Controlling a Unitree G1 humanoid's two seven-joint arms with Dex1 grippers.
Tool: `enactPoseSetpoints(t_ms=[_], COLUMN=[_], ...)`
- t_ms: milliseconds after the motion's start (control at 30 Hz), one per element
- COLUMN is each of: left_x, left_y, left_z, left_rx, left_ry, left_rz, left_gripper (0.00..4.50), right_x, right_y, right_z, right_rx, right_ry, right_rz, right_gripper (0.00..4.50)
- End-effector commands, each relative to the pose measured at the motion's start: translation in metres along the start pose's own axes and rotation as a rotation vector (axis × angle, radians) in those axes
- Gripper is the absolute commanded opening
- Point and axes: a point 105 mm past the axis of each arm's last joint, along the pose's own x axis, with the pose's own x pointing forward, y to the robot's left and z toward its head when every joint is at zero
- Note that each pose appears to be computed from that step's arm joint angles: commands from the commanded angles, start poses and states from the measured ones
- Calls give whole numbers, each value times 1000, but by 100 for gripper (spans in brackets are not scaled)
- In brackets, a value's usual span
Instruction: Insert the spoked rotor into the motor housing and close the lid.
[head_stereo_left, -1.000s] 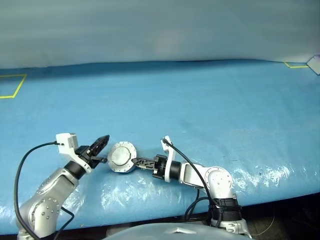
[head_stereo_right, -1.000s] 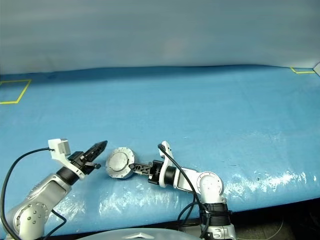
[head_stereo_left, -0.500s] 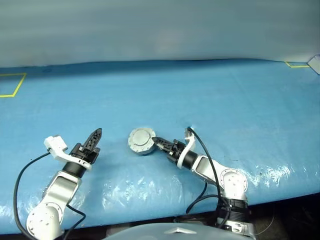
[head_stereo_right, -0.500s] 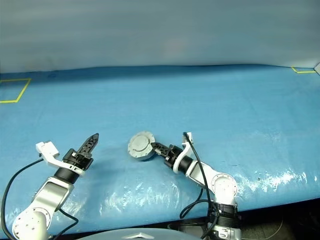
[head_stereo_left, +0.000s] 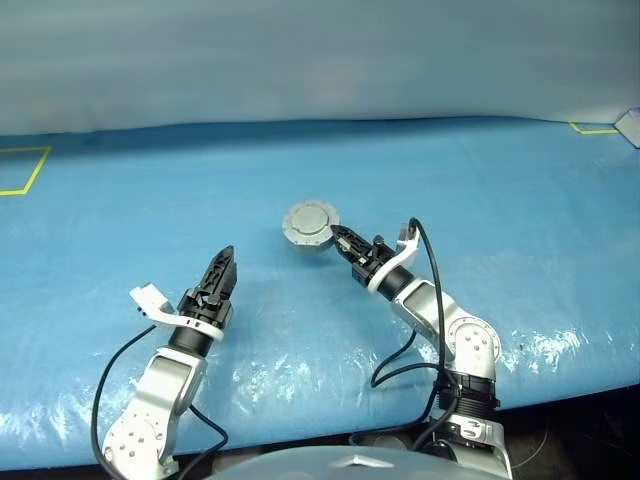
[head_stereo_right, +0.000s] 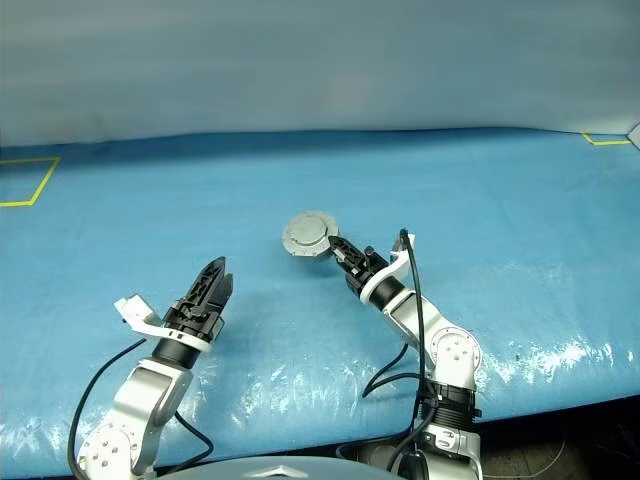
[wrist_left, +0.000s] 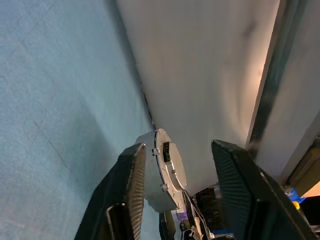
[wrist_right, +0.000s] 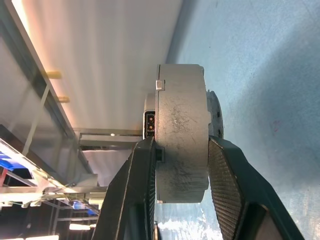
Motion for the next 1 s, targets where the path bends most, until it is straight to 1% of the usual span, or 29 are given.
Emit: enactPoseSetpoints(t_ms=[33,67,100,233,467,733,967,1000], left_x=[5,6,7,10,13,19,23,24], left_y=[-9,-9,-9,-12,-9,-12,-11,-10], left_z=[-14,-17,-20,-28,-30,-33,-38,-38], left_rx=[-90,-97,-100,-121,-161,-179,-199,-206], left_ry=[22,33,44,70,65,89,110,111], left_rz=[-64,-67,-69,-109,-144,-205,-193,-180], left_gripper=[400,435,450,450,450,450,450,433], right_x=[9,9,10,9,6,3,0,0], right_y=[41,44,46,55,60,62,63,62], right_z=[-11,-14,-17,-32,-54,-65,-75,-75], right_rx=[10,13,17,26,41,52,51,36], right_ry=[33,43,49,101,183,222,255,254], right_rz=[167,174,180,214,228,223,217,213], right_gripper=[118,118,118,118,118,118,118,118])
